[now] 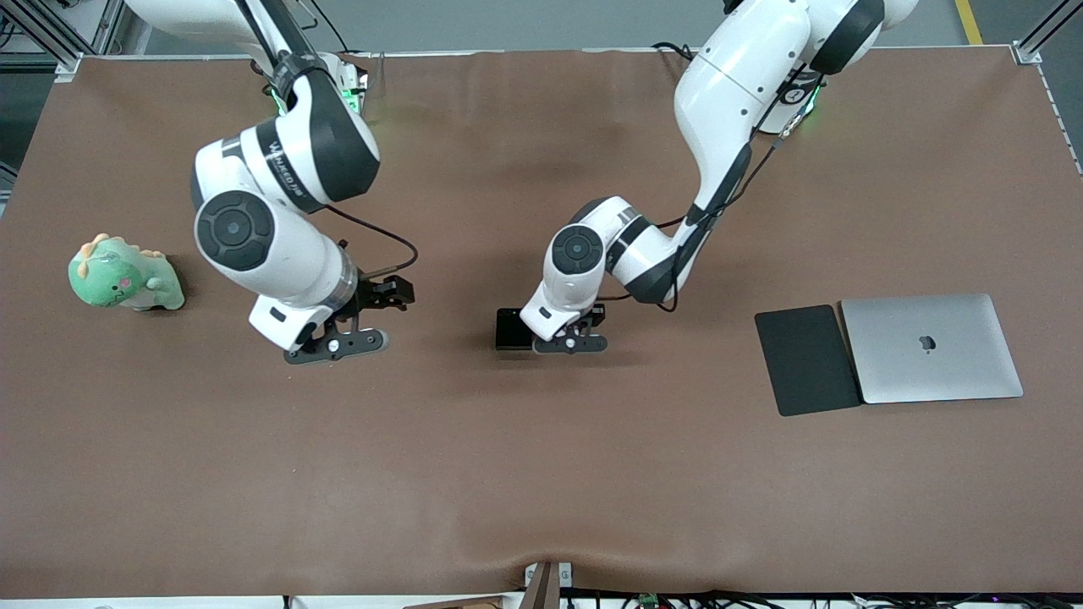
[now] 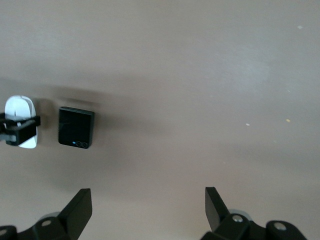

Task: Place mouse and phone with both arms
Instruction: 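Carry the mouse to the mousepad while the right gripper grasps the phone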

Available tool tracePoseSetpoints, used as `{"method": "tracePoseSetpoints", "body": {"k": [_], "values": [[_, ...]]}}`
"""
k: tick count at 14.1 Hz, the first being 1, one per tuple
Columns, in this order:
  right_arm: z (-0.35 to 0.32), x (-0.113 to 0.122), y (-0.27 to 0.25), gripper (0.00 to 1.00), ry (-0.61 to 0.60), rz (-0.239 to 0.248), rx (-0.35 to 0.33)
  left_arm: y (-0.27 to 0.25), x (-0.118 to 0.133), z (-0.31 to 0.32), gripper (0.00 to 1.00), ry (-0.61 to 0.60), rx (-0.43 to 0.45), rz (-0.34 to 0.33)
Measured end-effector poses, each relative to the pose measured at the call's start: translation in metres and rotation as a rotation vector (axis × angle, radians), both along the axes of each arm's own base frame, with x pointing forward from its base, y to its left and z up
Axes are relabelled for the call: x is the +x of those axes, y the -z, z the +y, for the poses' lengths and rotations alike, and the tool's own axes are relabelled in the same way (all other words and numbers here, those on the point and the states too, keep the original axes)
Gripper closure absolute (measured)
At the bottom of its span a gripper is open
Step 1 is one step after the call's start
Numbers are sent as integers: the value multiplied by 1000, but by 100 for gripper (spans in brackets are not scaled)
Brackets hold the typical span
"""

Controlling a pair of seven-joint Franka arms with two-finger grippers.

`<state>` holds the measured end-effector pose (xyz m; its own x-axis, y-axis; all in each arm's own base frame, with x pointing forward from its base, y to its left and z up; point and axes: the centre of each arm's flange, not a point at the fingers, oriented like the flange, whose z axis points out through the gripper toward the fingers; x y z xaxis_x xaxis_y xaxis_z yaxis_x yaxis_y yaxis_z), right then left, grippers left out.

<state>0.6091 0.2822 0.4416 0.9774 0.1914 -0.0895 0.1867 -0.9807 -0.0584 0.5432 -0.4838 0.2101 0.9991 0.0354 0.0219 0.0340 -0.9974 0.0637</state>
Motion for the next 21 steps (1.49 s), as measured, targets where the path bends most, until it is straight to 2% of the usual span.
{"method": "tracePoseSetpoints", "body": {"k": [2,3,6,8,10,12,18,21], "values": [[23,-4,12,0,-25,-66,27,-31,24,21,40,3,-16,-37],[34,-6,20,0,-39,-81,34,-48,36,36,40,12,-17,-50],[59,-13,58,0,-55,-53,17,-98,72,97,40,66,2,-67],[75,-19,89,0,22,-18,-9,-120,92,152,40,106,1,-71],[111,-36,119,0,122,-3,-35,-127,104,210,40,138,-1,-58],[142,-50,146,0,152,-7,-44,-124,110,265,40,145,5,-37],[147,-36,189,0,161,-63,-14,-89,107,369,40,27,27,47],[150,-37,203,0,160,-68,-11,-72,106,413,40,-34,28,55]]}}
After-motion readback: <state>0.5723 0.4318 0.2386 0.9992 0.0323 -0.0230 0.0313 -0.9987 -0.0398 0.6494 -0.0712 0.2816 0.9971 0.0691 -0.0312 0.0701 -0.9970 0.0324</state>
